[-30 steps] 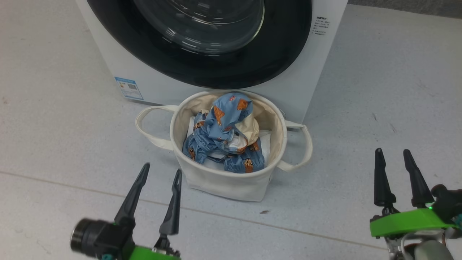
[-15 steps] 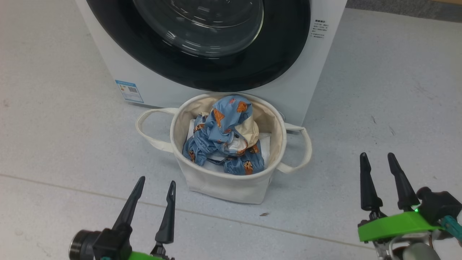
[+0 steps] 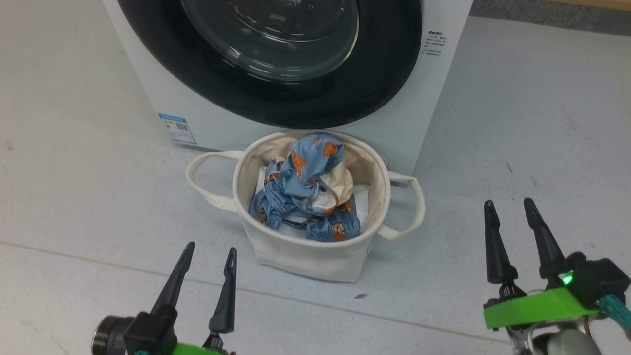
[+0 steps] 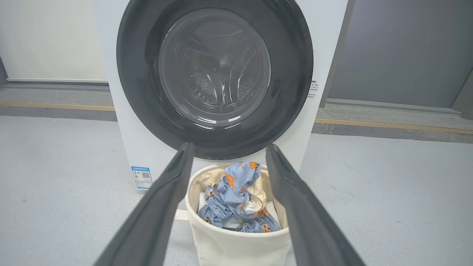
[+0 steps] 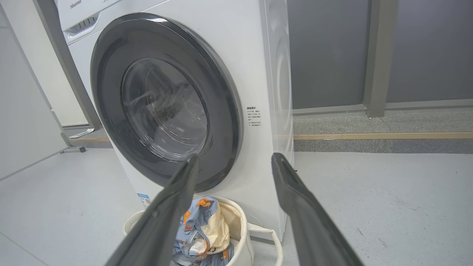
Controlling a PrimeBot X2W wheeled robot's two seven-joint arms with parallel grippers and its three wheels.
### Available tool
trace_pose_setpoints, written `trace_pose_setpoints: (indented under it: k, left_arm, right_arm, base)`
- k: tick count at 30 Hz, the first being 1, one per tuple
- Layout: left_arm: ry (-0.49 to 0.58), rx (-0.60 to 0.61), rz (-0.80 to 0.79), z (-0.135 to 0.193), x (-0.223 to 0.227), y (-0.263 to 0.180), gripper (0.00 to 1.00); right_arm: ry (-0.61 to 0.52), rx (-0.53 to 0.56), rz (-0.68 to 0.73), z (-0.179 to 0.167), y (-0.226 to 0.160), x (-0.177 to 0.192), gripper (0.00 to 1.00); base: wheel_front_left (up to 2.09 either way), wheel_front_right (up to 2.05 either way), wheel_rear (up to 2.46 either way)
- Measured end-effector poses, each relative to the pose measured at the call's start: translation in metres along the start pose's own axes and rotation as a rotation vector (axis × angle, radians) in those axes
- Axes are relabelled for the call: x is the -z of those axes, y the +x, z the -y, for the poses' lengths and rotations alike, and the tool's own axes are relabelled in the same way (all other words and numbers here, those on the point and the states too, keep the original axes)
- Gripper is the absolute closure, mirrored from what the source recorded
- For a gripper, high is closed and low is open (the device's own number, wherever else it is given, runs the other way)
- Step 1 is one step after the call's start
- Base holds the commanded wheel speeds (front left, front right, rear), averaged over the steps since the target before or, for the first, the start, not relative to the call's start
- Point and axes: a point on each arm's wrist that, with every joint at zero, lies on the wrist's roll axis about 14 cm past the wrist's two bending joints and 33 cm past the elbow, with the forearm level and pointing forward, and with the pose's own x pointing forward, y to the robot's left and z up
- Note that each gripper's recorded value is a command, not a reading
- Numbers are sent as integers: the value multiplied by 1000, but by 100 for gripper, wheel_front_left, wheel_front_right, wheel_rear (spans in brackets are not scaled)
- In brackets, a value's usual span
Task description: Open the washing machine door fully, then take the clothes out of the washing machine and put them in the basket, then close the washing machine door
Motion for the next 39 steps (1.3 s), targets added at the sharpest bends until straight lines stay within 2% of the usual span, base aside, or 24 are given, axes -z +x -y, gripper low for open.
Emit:
trace_pose_setpoints:
  k: [15,39]
  left_arm:
    - [-1,7,21,5,-9,-20,0]
    - [-15,25,17,10,-8,-18,0]
  right_arm:
    - [-17,8,31,0,-25,-17,0]
    - [-14,11,31,0,-28,-17,0]
  base:
    - [0,0,0]
    - [0,0,0]
